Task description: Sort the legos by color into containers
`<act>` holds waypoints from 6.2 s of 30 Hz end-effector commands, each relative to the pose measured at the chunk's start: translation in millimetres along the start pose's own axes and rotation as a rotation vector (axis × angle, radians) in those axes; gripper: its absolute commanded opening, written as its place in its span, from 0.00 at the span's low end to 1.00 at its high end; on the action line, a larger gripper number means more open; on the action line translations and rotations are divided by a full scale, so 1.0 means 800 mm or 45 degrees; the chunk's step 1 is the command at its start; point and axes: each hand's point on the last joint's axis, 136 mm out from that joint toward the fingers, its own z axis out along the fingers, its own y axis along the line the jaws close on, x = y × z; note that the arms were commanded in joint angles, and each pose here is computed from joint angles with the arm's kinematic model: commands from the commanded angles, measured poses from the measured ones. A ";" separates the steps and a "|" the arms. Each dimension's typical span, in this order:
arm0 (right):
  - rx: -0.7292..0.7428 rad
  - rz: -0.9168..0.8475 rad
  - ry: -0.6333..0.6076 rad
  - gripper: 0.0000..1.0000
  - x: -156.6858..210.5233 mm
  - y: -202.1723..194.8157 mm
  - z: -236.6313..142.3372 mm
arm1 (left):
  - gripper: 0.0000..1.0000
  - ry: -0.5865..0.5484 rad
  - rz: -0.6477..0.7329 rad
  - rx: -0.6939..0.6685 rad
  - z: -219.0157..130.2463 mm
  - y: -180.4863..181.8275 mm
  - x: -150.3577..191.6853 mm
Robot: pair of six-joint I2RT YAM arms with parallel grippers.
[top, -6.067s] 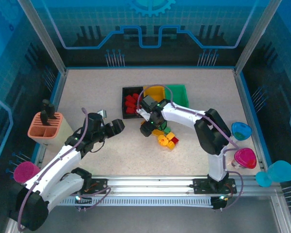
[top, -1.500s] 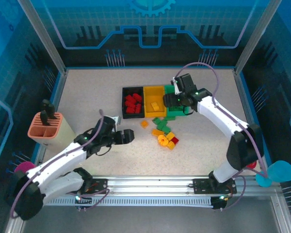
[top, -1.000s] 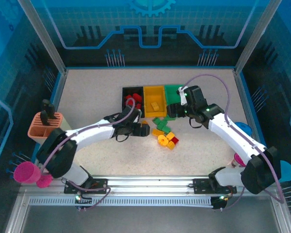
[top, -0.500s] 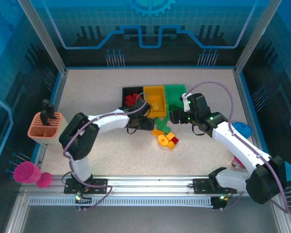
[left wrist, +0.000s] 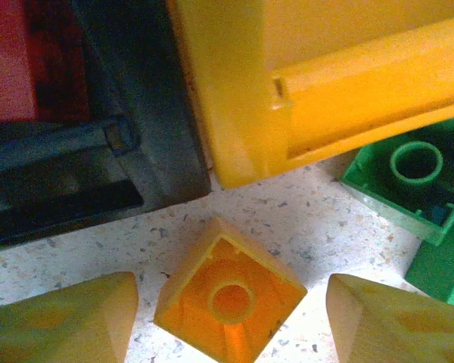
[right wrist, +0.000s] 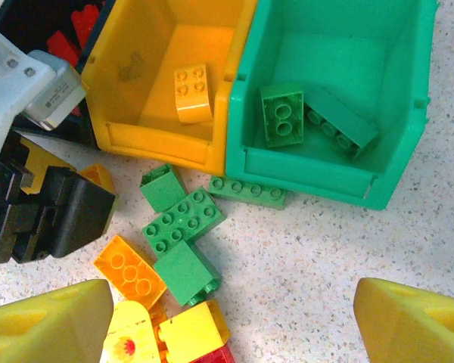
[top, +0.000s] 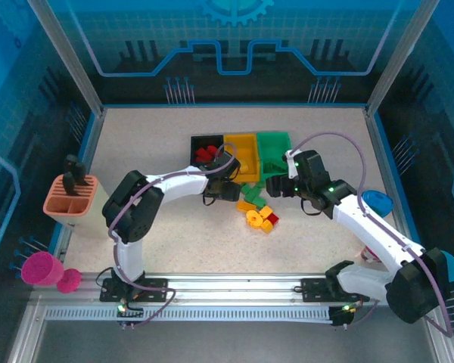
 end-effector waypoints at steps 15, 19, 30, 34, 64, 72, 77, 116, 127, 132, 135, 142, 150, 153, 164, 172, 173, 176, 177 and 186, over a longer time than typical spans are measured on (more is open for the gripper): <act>-0.007 0.038 -0.032 0.84 0.007 -0.002 -0.014 | 0.37 -0.014 0.099 -0.058 -0.009 -0.006 0.005; 0.002 0.048 -0.031 0.84 0.012 -0.006 -0.016 | 0.37 -0.063 0.110 -0.044 -0.034 -0.011 0.000; -0.029 0.109 -0.040 0.84 0.024 -0.005 -0.018 | 0.39 -0.264 0.154 0.084 -0.126 -0.044 -0.048; -0.062 0.122 -0.036 0.84 0.027 0.001 -0.023 | 0.39 -0.279 0.187 0.090 -0.127 -0.062 -0.076; -0.108 -0.395 0.404 0.74 0.156 0.086 0.003 | 0.85 -0.534 0.082 0.325 -0.224 -0.044 -0.082; -0.029 -0.424 0.494 0.69 0.169 0.087 0.032 | 0.84 -0.540 0.037 0.306 -0.226 -0.019 -0.050; 0.007 -0.439 0.483 0.69 0.161 0.094 0.045 | 0.84 -0.532 0.019 0.283 -0.221 -0.009 -0.038; 0.206 -0.538 0.650 0.62 0.184 0.116 0.103 | 0.82 -0.563 -0.092 0.267 -0.224 0.036 -0.013; 0.210 -0.526 0.677 0.53 0.187 0.123 0.109 | 0.82 -0.557 -0.093 0.255 -0.223 0.040 -0.009; 0.170 -0.516 0.641 0.40 0.174 0.133 0.100 | 0.82 -0.566 -0.091 0.256 -0.229 0.040 -0.011; 0.133 -0.517 0.576 0.38 0.151 0.142 0.089 | 0.82 -0.576 -0.089 0.265 -0.234 0.038 -0.013; 0.022 -0.484 0.407 0.39 0.059 0.160 0.075 | 0.82 -0.593 -0.064 0.334 -0.242 0.034 0.000; 0.012 -0.360 0.332 0.39 -0.038 0.134 0.103 | 0.81 -0.538 -0.060 0.340 -0.234 0.043 0.039; 0.006 -0.321 0.329 0.39 -0.059 0.126 0.121 | 0.81 -0.532 -0.063 0.348 -0.234 0.043 0.051; 0.054 -0.249 0.341 0.52 -0.108 0.112 0.178 | 0.80 -0.489 -0.046 0.359 -0.222 0.038 0.074; -0.004 -0.193 0.224 0.72 -0.125 0.117 0.148 | 0.81 -0.472 0.000 0.380 -0.223 0.025 0.076; -0.016 -0.190 0.207 0.72 -0.126 0.118 0.141 | 0.81 -0.463 0.005 0.380 -0.220 0.024 0.077; -0.051 -0.181 0.174 0.72 -0.125 0.120 0.119 | 0.81 -0.437 0.035 0.388 -0.212 0.015 0.078; -0.060 -0.176 0.158 0.72 -0.125 0.120 0.110 | 0.81 -0.427 0.045 0.385 -0.209 0.012 0.078; -0.049 -0.133 0.105 0.77 -0.088 0.096 0.059 | 0.86 -0.268 0.165 0.335 -0.162 -0.030 0.081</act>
